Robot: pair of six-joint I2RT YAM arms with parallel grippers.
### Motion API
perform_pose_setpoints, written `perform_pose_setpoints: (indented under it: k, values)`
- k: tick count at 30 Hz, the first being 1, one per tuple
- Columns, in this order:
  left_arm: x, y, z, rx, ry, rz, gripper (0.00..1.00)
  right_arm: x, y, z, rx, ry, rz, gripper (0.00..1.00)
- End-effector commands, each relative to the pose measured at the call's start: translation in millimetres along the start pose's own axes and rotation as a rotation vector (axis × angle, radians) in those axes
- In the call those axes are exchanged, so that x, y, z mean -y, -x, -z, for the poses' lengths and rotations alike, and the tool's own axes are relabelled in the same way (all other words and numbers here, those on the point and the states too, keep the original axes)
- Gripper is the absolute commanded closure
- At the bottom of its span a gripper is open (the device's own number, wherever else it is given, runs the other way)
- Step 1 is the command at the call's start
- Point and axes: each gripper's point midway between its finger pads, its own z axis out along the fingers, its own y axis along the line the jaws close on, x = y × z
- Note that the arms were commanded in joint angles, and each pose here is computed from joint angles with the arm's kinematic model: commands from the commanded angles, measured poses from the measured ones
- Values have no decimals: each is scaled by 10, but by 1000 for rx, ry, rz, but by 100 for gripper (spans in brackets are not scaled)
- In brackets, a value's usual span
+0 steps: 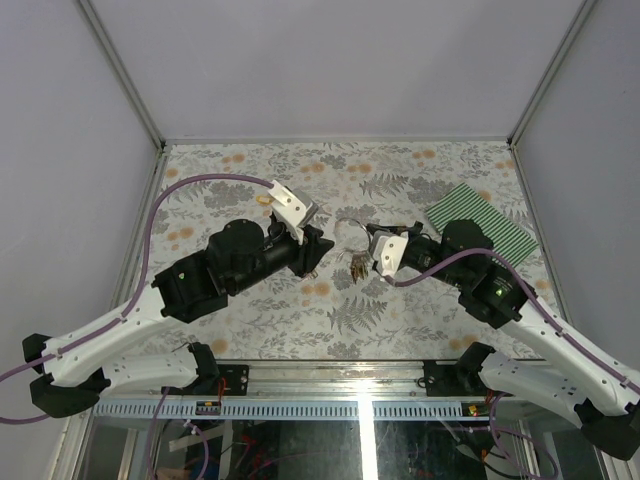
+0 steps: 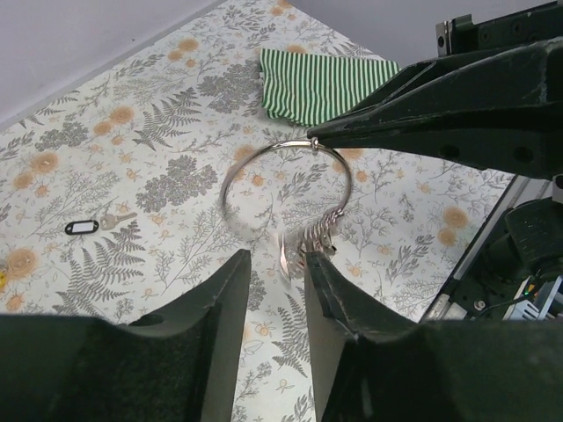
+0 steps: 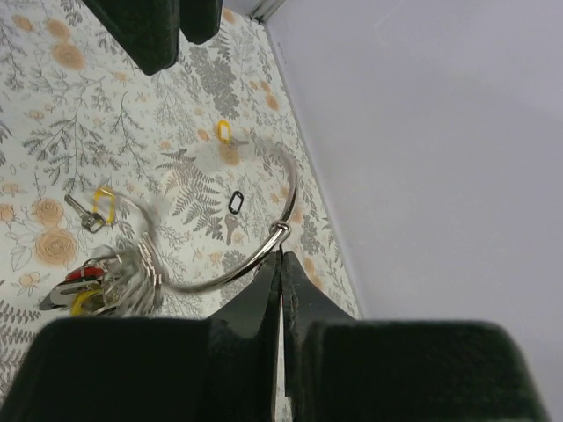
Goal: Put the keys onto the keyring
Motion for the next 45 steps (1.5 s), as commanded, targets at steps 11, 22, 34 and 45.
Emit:
perform_pose_setpoints:
  k: [11,22,34,45]
  values:
    - [226,233,-214,70,-100,26,40,236,307,181,61,-31,91,100]
    - [317,396,-117,180,-180,-91,49,70,400,291,79,65,15,100]
    - [49,642,-98,308,16,515,33,441,241,234,-10,-138,-38,100]
    - [23,476,-385,343,50,1016,27,437,294,176,35,-145,-53,100]
